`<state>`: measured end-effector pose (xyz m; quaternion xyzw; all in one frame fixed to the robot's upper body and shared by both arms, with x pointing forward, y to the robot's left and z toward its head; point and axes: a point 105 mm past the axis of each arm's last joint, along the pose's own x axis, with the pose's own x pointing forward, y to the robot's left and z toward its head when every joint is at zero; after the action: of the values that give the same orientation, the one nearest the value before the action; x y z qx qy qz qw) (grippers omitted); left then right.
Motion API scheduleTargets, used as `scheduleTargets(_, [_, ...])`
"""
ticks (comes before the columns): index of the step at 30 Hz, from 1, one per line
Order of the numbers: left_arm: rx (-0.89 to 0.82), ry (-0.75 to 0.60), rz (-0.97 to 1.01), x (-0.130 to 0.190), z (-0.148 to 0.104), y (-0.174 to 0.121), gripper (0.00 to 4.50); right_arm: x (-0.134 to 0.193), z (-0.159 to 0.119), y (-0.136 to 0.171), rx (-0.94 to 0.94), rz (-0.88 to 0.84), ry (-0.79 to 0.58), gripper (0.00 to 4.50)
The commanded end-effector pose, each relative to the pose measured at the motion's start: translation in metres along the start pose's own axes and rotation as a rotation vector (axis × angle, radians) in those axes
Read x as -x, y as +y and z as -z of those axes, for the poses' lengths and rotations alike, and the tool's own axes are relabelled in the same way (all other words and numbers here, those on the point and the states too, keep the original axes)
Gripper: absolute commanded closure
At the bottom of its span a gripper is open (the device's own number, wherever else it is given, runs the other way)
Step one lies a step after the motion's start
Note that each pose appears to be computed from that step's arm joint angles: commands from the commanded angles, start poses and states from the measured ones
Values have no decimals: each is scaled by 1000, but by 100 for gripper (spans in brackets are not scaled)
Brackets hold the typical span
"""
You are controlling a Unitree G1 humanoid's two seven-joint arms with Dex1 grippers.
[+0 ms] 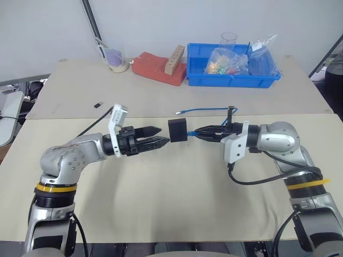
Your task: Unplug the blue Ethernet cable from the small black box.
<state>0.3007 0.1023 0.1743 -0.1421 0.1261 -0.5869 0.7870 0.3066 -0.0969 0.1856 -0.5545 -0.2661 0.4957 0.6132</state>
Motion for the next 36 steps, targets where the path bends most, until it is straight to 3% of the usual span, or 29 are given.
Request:
scheduleTargets(1, [-64,1,30,-6,-7,0,0,0,-13,-13,72,40,-38,448])
scheduleTargets(5, [-89,-8,72,-11,-9,0,0,0,-14,-13,69,35,-40,448])
scheduleTargets(8, [-96,-12,92,-14,-10,-1,85,-2,-13,-10,61,18,-40,450])
scheduleTargets(14, [-99,-11,103,-15,-6,-1,391,-2,-19,-10,63,1,-66,450])
scheduleTargets(17, [-122,5,100,-15,-4,-1,399,-1,-20,-8,-3,-53,-84,450])
scheduleTargets(19, [-141,19,111,-14,-4,-3,399,2,-21,-2,-94,-141,-92,355])
scheduleTargets(22, [-170,37,125,-12,-3,-4,399,8,-19,-1,-279,-218,-85,257])
scheduleTargets(25, [-217,58,153,-10,-2,-7,399,15,-16,-5,-679,-307,-47,154])
scheduleTargets(32, [-276,82,195,-12,-1,-10,399,9,-17,-13,-1169,-344,-24,154])
scheduleTargets(36, [-278,74,212,-16,-1,-14,399,3,-19,-15,-1244,-346,-26,154])
